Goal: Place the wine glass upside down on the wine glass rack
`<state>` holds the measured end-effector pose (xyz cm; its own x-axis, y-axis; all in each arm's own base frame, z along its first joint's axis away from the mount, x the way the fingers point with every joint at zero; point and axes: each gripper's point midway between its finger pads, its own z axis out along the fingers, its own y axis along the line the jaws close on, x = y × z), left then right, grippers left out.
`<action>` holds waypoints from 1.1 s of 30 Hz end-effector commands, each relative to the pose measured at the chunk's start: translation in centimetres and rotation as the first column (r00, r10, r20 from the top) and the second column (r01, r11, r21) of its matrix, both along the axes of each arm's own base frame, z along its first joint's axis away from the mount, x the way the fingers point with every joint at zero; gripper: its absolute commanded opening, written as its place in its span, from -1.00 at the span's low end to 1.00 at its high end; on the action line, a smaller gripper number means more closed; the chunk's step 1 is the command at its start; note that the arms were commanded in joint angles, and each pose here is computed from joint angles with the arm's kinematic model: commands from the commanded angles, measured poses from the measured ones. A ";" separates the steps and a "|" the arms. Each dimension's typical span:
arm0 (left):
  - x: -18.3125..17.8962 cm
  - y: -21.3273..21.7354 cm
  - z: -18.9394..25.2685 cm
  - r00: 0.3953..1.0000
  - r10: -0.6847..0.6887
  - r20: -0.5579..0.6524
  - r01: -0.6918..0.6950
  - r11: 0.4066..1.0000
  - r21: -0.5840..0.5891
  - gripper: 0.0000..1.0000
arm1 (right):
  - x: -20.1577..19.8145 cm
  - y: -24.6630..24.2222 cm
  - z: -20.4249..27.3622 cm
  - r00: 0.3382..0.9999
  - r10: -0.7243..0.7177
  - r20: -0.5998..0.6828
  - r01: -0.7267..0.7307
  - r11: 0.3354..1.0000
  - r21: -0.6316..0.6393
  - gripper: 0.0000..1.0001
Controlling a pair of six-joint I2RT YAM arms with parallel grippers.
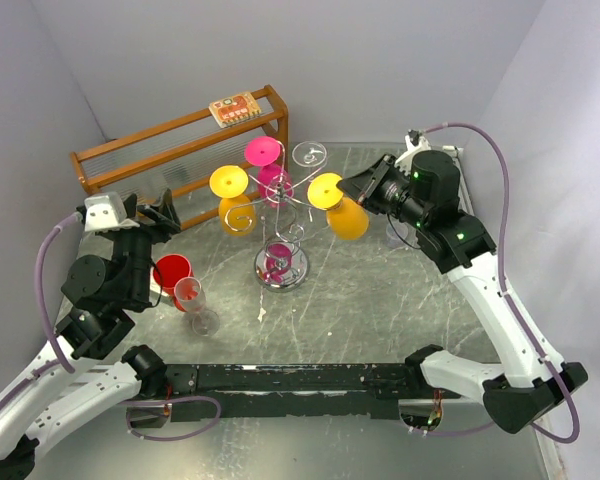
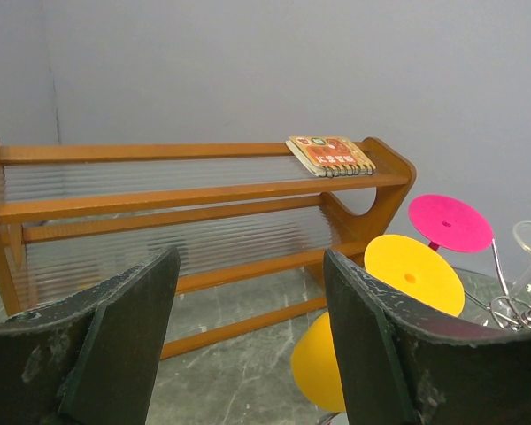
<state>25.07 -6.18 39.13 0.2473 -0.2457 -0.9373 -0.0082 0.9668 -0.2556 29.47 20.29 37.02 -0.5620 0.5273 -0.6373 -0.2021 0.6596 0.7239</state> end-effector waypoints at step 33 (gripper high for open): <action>-5.5 -6.2 -8.8 0.679 -0.338 -0.652 0.365 0.926 -0.099 0.17 | 1.3 -3.5 3.6 0.949 -0.095 0.301 0.141 0.981 -0.135 0.22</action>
